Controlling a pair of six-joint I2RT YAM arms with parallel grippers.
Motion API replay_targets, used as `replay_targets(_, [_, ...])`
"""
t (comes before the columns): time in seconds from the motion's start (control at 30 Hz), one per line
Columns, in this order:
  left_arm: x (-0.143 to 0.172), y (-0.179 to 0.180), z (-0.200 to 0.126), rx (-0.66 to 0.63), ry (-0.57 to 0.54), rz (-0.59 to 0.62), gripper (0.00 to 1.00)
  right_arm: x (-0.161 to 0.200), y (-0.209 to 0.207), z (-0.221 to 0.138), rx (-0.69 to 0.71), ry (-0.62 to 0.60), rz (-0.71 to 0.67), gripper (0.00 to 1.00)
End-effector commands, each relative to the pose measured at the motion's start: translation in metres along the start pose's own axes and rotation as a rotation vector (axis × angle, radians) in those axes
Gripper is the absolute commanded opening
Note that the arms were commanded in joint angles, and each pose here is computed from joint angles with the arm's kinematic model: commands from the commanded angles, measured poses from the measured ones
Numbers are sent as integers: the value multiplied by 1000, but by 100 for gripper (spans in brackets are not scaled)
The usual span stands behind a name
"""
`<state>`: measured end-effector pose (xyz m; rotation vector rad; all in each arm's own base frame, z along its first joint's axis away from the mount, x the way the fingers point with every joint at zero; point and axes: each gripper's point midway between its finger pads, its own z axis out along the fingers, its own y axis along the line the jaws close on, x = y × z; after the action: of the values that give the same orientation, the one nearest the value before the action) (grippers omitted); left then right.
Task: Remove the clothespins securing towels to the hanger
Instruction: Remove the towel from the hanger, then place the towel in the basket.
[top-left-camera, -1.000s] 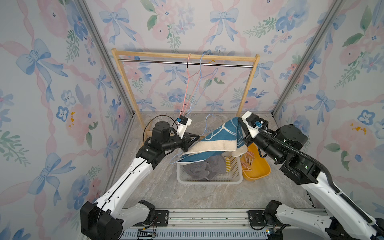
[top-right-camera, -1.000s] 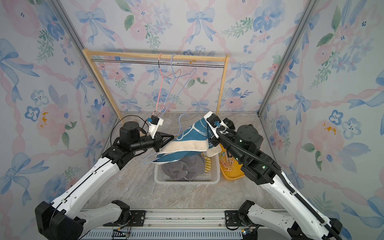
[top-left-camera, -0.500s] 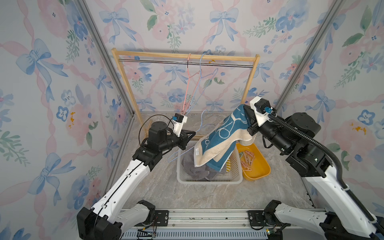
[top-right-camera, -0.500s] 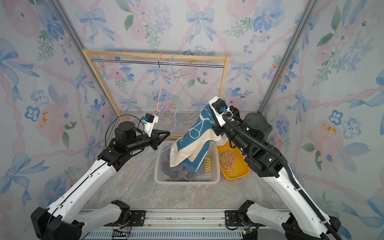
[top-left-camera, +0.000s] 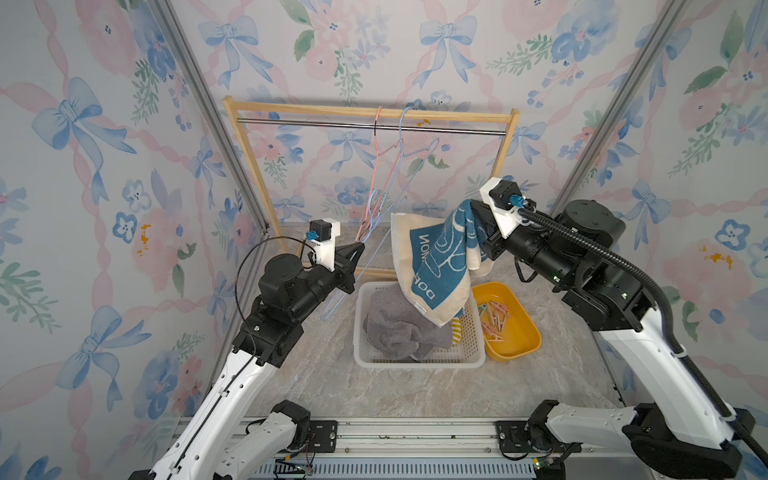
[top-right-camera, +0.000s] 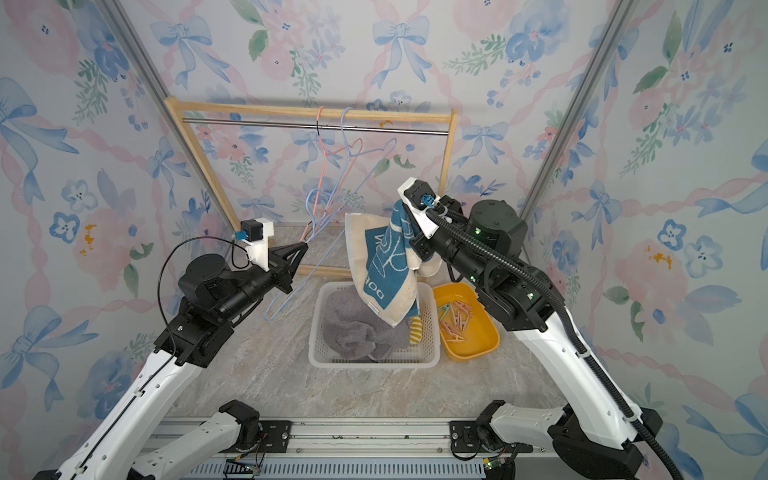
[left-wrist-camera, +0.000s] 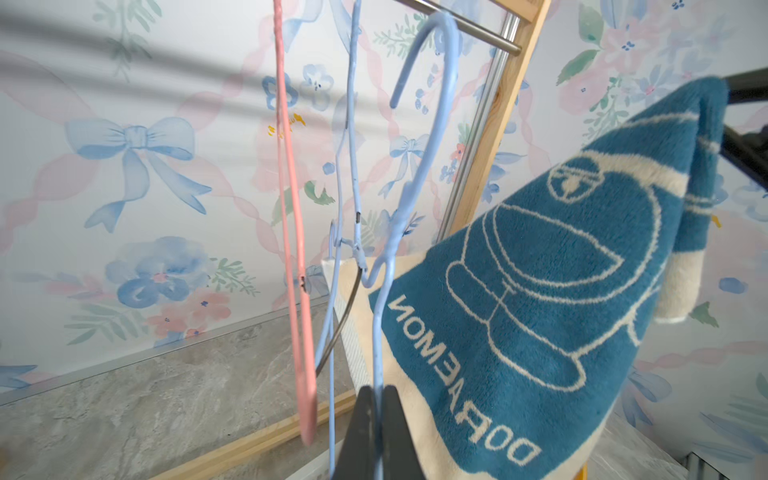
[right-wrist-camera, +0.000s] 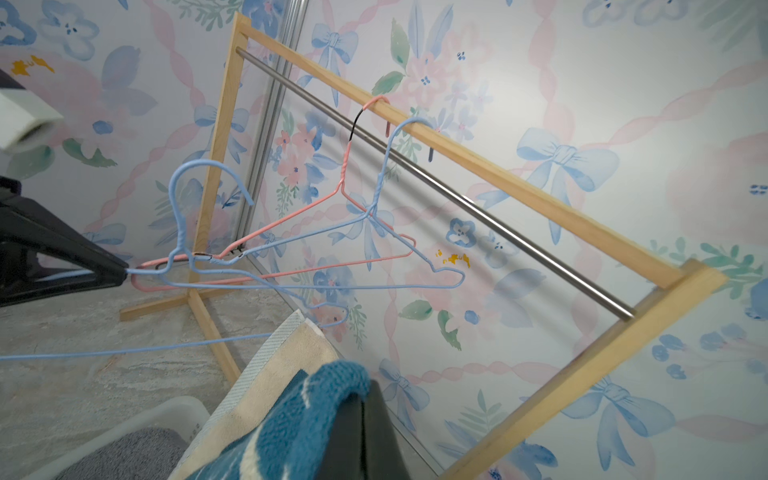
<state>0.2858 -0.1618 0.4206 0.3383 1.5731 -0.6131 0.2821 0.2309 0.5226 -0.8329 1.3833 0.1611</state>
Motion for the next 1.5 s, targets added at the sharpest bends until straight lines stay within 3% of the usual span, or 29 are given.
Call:
replay_targets(0.0, [-25, 9, -10, -65, -98, 11, 0, 7, 15, -1, -57, 30, -1, 0])
replay_targets(0.37, [-26, 6, -4, -40, -101, 10, 0, 71, 62, -10, -194, 155, 90, 0])
replay_targets(0.6, [-25, 10, -3, -45, -104, 1, 0, 133, 109, 7, -329, 308, 159, 0])
replay_targets(0.87, [-26, 11, -3, -40, -109, -4, 0, 220, 180, 32, -534, 555, 276, 0])
replay_targets(1.13, [-20, 14, 0, -42, -93, 1, 0, 297, 239, 35, -672, 805, 304, 0])
replay_targets(1.47, [-17, 19, 1, -59, -86, -3, 0, 373, 277, 41, -711, 1042, 285, 0])
